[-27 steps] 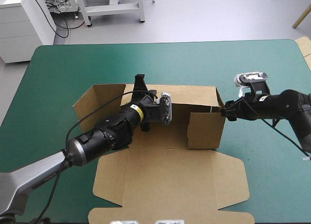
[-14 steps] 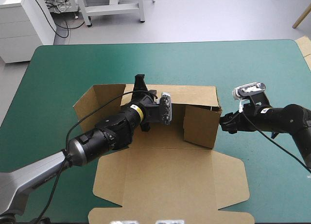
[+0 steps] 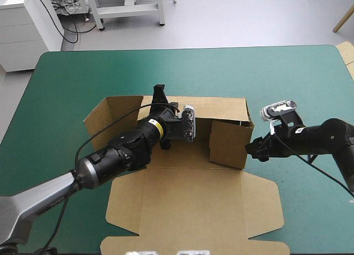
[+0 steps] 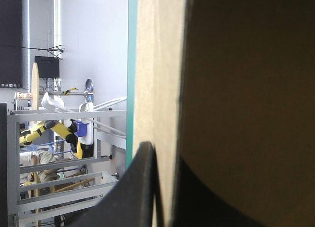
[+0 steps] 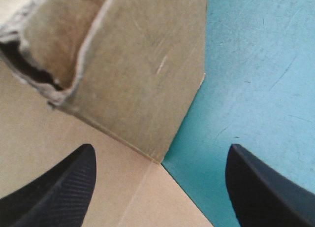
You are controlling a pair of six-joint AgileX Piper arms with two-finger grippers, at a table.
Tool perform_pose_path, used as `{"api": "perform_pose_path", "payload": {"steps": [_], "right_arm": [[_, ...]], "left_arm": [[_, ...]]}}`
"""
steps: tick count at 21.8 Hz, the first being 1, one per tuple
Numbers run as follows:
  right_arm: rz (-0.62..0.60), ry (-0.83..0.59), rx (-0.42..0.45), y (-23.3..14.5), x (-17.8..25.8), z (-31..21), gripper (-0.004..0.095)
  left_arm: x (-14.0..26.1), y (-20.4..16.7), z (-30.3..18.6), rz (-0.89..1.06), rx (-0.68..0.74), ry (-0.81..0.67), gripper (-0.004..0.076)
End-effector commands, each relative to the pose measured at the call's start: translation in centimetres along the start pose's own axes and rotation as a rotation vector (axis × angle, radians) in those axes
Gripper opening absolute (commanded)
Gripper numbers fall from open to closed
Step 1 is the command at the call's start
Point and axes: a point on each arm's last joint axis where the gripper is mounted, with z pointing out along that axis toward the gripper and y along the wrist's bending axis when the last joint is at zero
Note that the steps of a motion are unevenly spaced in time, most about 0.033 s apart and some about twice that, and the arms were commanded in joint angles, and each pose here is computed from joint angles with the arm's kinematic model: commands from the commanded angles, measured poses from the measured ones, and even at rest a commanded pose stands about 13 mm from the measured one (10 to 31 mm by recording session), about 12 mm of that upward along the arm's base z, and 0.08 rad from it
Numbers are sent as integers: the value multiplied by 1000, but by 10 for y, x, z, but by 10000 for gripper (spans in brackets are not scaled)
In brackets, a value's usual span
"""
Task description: Fold the box
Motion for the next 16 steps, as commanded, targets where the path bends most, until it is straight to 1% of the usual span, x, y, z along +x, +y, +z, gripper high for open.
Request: {"api": "perform_pose_path", "payload": {"steps": [1, 3, 5, 6, 9, 10, 11, 13, 16], "right_arm": [[-25, -107, -37, 9, -11, -12, 672], [-46, -123, -52, 14, -13, -11, 672], [-74, -152, -46, 20, -18, -8, 672], [-109, -190, -36, 28, -23, -5, 672], [-160, -225, 8, 36, -28, -1, 671], [-183, -219, 29, 37, -28, 2, 638], [-198, -211, 32, 38, -28, 4, 615], [-244, -166, 24, 43, -28, 17, 504], [-293, -133, 8, 50, -27, 26, 389]], "left_arm": [[9, 0, -5, -80, 24, 90, -8], [9, 0, -5, -80, 24, 90, -8], [9, 0, -5, -80, 24, 90, -8], [9, 0, -5, -80, 24, 90, -8], [9, 0, -5, -69, 26, 89, -8], [9, 0, -5, -72, 26, 85, -8], [8, 0, -5, -72, 26, 83, -8], [8, 0, -5, -84, 30, 84, -8], [9, -1, -5, -94, 36, 87, -8]]}}
